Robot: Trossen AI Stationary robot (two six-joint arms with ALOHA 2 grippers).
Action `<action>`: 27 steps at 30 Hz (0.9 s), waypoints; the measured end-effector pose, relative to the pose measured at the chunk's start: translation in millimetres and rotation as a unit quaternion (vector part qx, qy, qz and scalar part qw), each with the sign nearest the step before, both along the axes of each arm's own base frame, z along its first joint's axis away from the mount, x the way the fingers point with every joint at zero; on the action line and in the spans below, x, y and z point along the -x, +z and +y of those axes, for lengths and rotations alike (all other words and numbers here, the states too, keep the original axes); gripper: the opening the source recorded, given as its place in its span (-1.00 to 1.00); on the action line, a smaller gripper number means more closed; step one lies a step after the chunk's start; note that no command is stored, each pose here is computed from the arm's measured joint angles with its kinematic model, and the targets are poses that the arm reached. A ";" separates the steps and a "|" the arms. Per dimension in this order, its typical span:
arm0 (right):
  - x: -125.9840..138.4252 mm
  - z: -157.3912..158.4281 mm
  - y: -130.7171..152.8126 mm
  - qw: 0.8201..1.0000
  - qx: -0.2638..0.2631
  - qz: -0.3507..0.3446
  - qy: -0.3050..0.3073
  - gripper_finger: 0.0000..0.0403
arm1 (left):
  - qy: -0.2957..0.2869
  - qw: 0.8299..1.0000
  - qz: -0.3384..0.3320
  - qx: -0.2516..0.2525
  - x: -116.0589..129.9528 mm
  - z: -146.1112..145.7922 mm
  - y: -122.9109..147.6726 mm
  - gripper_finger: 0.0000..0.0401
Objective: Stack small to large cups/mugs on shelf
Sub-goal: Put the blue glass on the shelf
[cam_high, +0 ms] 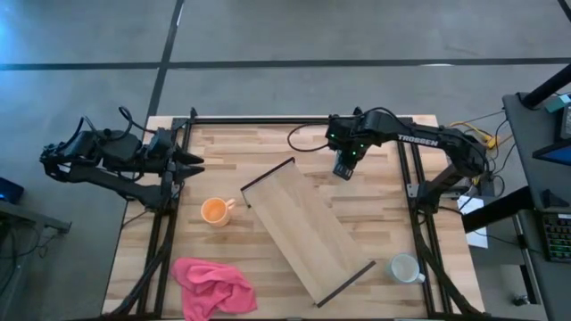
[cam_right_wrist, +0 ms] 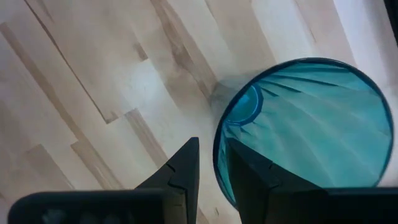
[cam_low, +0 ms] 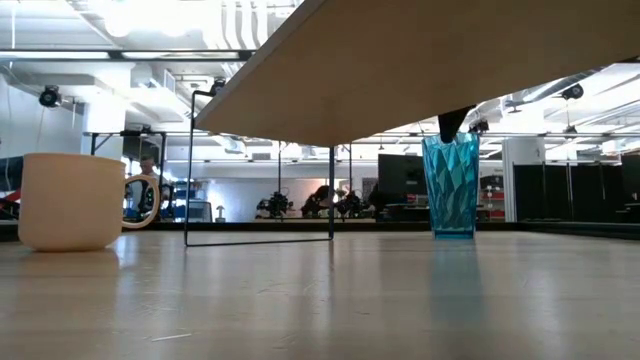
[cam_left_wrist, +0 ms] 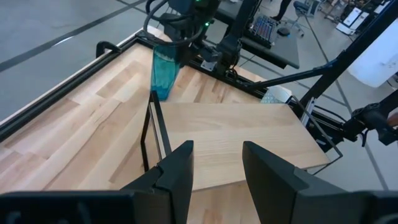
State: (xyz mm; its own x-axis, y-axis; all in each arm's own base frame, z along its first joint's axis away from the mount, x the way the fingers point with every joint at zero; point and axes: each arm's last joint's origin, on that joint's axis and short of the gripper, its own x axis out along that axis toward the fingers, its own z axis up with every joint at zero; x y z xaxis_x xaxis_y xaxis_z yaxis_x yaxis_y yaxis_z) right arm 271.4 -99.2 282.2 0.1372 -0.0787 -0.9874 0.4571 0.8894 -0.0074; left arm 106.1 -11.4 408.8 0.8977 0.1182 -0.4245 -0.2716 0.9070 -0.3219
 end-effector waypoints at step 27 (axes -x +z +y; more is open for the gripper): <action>-7.0 -1.1 54.2 0.994 0.062 -0.088 0.012 -0.95 | -0.002 1.000 0.001 -0.005 0.0 0.0 -0.1 -0.38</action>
State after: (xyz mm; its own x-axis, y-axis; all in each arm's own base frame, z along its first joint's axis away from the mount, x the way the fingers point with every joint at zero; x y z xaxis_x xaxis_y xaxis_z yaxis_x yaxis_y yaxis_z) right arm 278.3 -100.3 336.4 0.3093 -0.1930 -0.9312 0.4398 0.8972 -0.0399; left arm 106.1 -11.4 408.8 0.8974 0.1186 -0.4251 -0.2688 0.9109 -0.3131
